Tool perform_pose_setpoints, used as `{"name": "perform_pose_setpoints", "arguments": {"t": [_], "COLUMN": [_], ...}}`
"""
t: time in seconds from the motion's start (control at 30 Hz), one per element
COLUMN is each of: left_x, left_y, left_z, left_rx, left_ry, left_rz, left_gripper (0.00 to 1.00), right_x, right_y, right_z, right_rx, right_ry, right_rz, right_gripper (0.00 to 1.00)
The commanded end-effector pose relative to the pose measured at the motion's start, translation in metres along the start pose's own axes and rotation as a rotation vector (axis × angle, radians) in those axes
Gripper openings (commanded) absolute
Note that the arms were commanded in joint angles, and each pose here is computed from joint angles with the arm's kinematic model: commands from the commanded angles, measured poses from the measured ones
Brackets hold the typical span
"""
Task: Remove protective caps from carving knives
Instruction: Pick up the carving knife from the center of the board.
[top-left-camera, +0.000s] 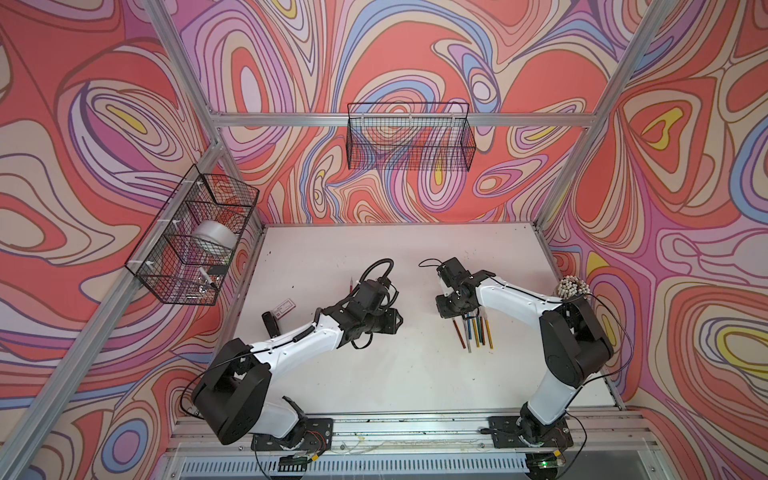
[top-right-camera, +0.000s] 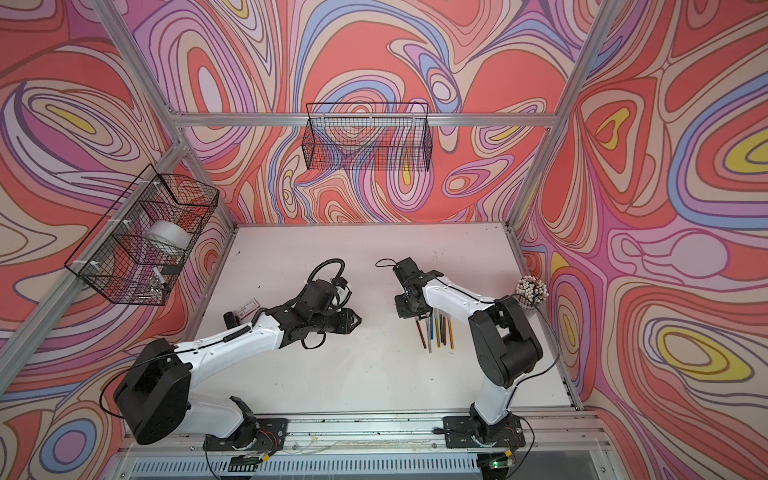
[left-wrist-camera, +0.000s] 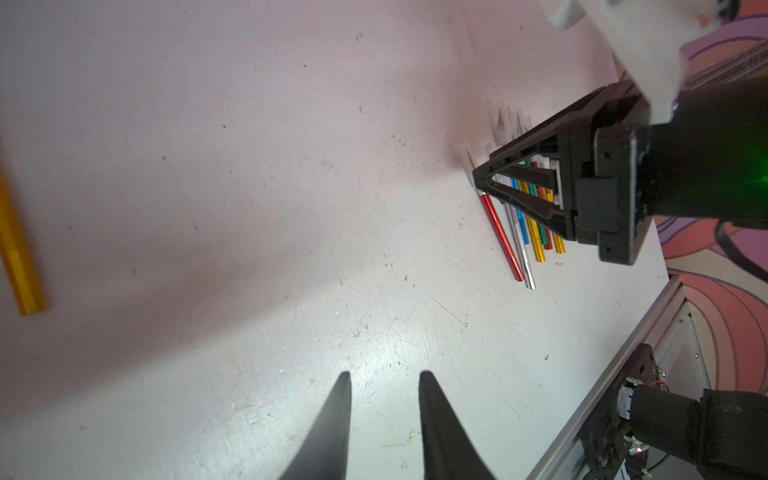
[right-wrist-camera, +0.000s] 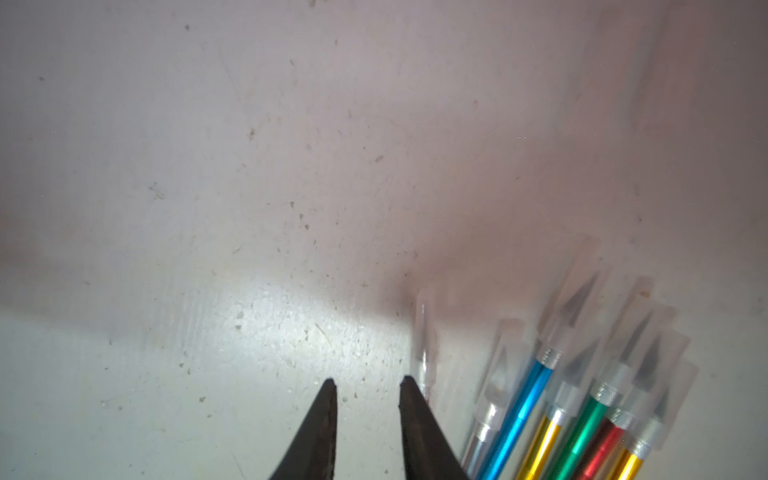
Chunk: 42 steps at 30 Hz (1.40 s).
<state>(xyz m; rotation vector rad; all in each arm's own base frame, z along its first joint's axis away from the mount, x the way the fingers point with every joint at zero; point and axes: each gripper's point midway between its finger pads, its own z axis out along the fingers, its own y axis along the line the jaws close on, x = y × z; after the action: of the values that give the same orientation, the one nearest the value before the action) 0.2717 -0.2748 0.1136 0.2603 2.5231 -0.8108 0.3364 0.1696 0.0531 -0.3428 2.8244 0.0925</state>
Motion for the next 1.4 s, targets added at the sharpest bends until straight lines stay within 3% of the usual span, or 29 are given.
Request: {"name": "perform_pose_setpoints", "arguments": {"t": [0.0, 0.93, 1.13, 1.37], "left_x": [0.000, 0.000, 0.003, 0.005], "left_y": [-0.005, -0.015, -0.020, -0.033], "left_z": [-0.001, -0.002, 0.001, 0.006], "left_rx": [0.029, 0.108, 0.152, 0.262], "left_ry": [-0.016, -0.041, -0.039, -0.044], "left_rz": [0.016, 0.015, -0.009, -0.067], "left_gripper": [0.30, 0.31, 0.31, 0.31], "right_x": [0.010, 0.012, -0.003, -0.033], "right_y": [-0.016, -0.025, -0.019, 0.017], "right_z": [0.007, 0.039, 0.022, -0.028], "right_rx": [0.066, 0.074, 0.034, -0.201], "right_ry": [0.039, 0.080, 0.004, -0.159], "right_rz": [-0.004, 0.053, 0.075, 0.146], "right_gripper": [0.29, 0.16, 0.11, 0.11]}}
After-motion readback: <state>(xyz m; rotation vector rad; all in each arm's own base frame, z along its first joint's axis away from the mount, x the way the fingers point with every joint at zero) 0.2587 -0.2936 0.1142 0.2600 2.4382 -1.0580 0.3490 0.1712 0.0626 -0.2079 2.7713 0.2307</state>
